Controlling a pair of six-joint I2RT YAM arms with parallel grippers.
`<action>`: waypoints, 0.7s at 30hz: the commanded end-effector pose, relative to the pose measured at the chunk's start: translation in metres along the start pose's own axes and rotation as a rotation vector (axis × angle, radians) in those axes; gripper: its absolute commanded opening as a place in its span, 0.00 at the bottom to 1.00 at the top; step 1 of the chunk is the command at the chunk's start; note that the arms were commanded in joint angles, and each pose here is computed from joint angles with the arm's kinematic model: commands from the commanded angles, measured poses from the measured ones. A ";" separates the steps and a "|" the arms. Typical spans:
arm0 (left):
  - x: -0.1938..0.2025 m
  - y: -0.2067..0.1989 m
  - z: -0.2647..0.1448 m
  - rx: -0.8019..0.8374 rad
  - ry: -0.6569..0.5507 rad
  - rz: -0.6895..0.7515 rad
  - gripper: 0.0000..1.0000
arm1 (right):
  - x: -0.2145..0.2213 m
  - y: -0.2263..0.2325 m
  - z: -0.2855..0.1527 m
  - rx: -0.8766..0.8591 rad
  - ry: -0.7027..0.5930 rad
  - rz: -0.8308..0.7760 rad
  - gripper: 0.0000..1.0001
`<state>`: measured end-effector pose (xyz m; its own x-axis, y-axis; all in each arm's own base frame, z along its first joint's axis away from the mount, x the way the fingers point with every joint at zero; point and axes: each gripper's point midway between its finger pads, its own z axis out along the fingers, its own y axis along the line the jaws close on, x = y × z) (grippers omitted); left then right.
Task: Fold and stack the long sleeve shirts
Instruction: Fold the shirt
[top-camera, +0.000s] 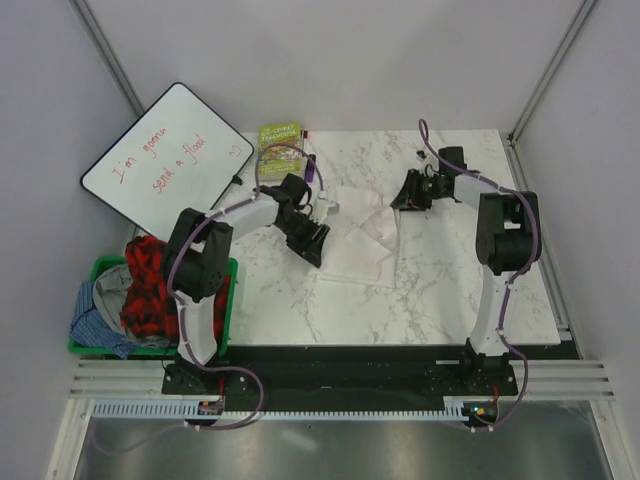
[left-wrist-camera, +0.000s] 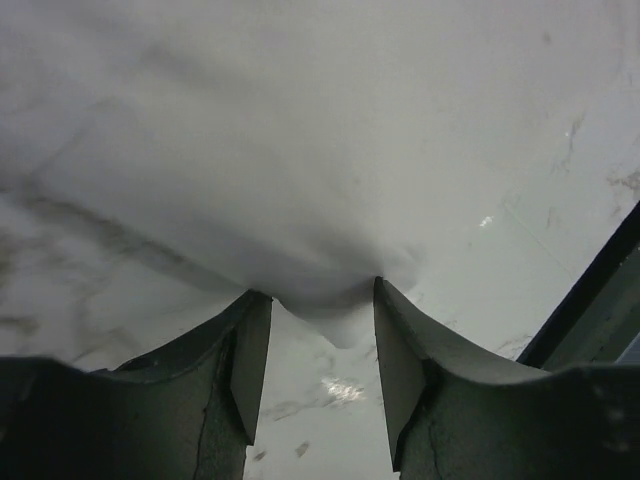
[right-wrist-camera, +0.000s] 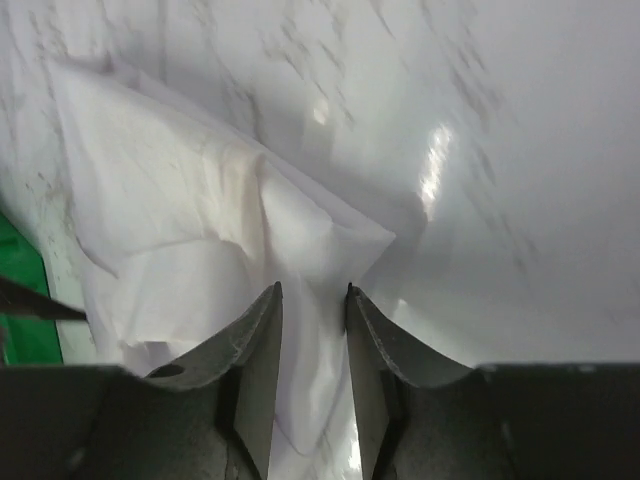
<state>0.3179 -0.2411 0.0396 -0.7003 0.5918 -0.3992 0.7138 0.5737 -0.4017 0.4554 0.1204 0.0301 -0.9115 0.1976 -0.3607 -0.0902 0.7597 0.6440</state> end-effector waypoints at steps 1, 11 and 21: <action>0.003 -0.105 0.048 0.170 0.002 0.178 0.52 | -0.052 0.052 0.014 -0.057 -0.066 -0.224 0.44; 0.001 -0.249 0.024 0.466 -0.081 0.333 0.62 | -0.068 0.064 -0.065 0.045 -0.047 -0.506 0.62; -0.075 -0.037 -0.077 0.005 -0.402 0.148 0.77 | 0.025 0.046 -0.095 0.114 0.128 -0.528 0.61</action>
<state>0.2933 -0.2925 0.1528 -0.5898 0.3722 -0.7167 0.7946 0.4258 -0.4328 0.4245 0.1096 0.1246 -0.7876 -0.2243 -0.5739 -0.4878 0.7960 0.3583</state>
